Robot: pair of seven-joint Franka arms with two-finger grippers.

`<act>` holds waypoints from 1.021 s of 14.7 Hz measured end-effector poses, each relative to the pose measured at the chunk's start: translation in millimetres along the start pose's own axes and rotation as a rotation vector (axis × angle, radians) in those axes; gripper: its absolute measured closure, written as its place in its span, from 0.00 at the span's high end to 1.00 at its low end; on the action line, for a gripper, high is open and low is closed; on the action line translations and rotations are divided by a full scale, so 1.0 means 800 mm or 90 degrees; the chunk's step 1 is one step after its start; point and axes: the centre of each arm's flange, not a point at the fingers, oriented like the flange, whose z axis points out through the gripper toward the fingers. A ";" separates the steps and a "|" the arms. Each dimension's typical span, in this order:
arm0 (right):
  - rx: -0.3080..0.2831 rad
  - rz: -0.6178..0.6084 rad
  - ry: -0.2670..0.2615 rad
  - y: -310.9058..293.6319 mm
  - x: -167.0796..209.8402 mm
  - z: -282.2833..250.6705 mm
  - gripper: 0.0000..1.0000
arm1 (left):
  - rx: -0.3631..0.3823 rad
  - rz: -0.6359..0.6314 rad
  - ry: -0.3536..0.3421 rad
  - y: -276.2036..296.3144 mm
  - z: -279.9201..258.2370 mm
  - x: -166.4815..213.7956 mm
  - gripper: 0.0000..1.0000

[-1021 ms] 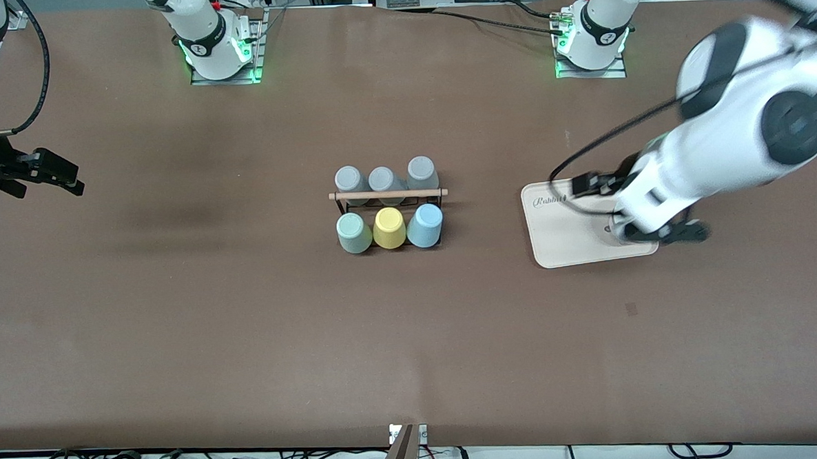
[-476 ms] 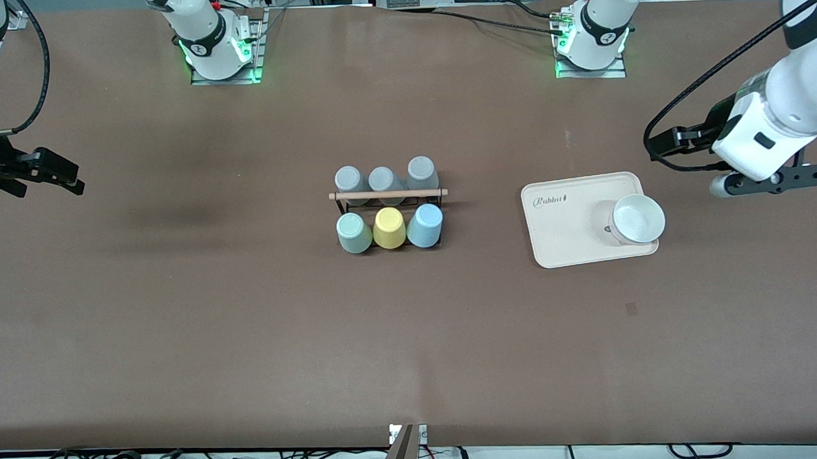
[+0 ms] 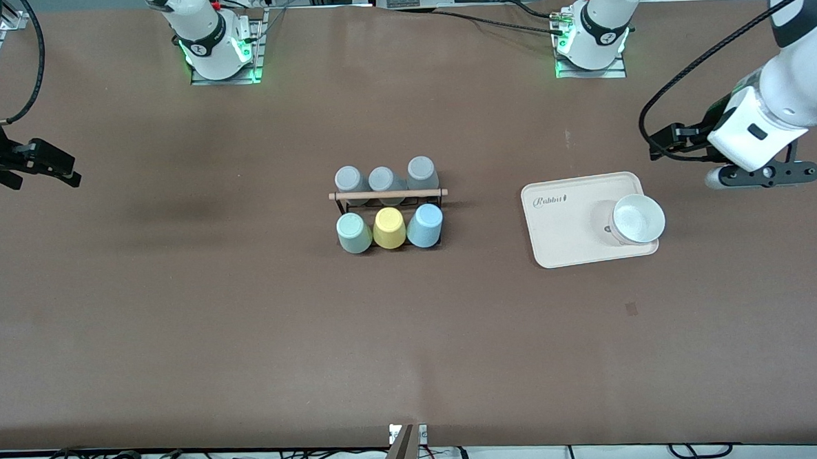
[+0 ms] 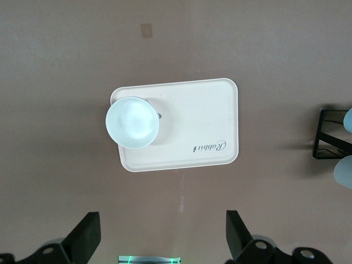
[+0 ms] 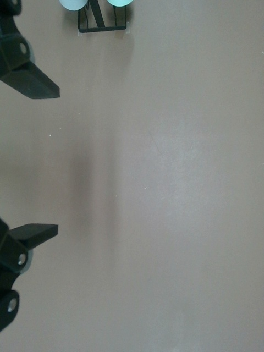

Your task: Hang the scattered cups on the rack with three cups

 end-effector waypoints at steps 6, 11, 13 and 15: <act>0.000 0.000 0.001 0.000 0.000 -0.001 1.00 | -0.026 0.004 0.029 -0.016 -0.007 0.009 1.00; 0.000 0.000 0.001 0.000 0.000 -0.001 1.00 | -0.025 0.068 0.041 -0.003 -0.008 0.009 1.00; 0.000 0.000 0.001 0.000 0.000 -0.001 1.00 | -0.023 0.103 0.041 -0.004 -0.008 0.009 1.00; 0.000 0.000 0.001 0.000 0.000 -0.001 1.00 | -0.022 0.117 0.043 -0.004 -0.009 0.008 1.00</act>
